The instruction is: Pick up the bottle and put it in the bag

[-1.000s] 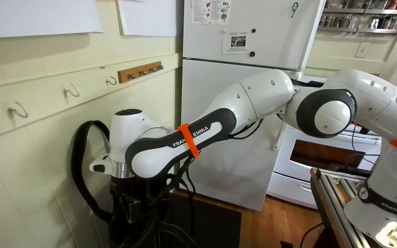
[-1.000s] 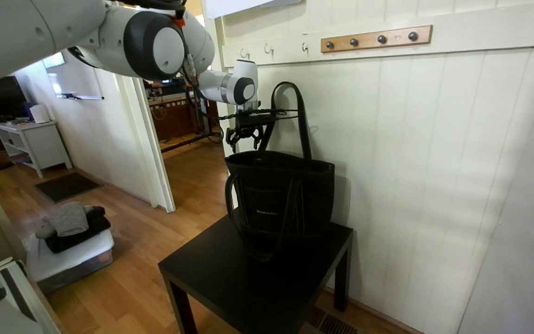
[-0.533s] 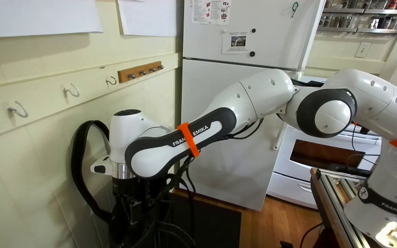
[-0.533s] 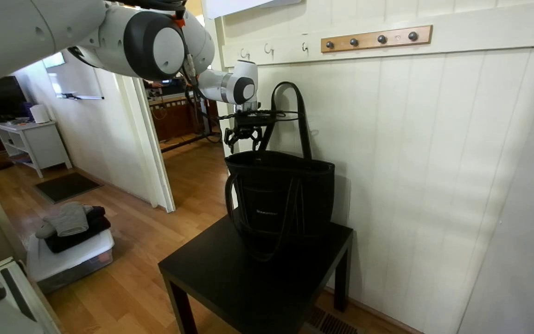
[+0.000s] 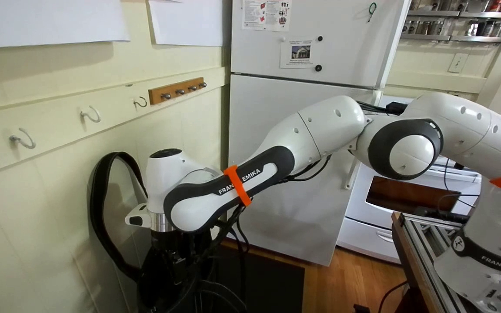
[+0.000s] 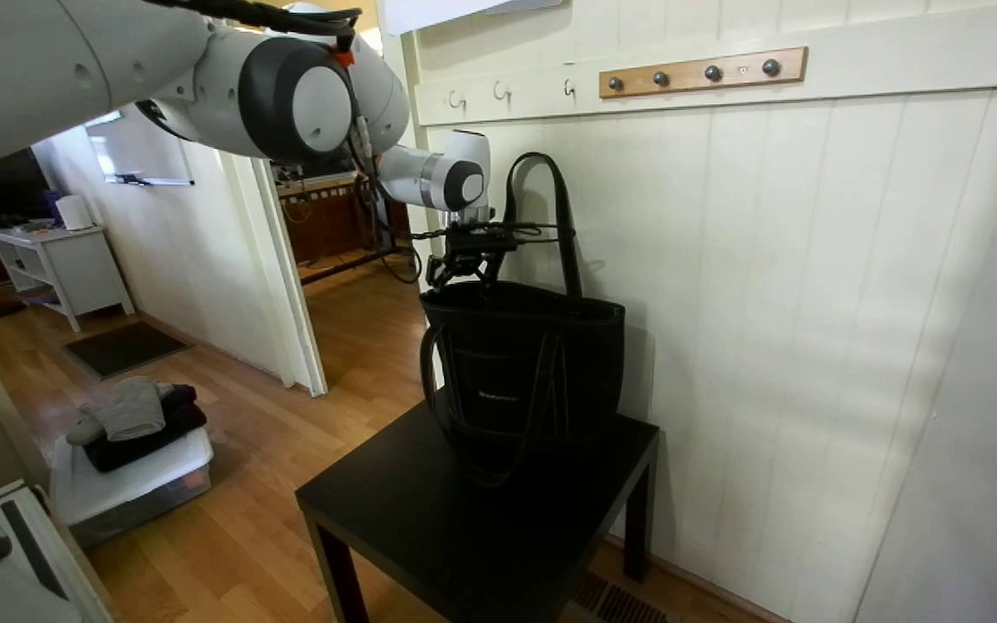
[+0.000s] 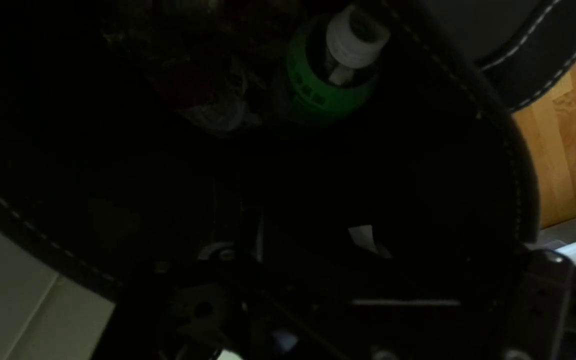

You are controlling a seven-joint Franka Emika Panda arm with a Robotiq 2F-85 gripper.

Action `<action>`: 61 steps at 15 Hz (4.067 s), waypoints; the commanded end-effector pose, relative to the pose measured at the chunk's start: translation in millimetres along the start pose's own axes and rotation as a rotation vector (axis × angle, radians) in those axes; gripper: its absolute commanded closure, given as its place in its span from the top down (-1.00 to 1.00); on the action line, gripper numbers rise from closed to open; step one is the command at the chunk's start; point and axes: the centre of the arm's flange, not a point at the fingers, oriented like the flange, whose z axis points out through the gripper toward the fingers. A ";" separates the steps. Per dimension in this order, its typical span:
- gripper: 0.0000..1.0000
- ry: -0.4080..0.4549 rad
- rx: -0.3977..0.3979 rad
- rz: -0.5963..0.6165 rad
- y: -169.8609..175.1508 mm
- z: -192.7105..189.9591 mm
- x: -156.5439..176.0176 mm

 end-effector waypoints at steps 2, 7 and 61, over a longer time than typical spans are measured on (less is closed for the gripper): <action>1.00 -0.013 0.001 -0.011 12.3 33.2 0.8; 1.00 0.010 -0.021 -0.036 18.3 53.5 2.2; -0.92 -0.176 0.025 -0.048 11.9 53.6 18.0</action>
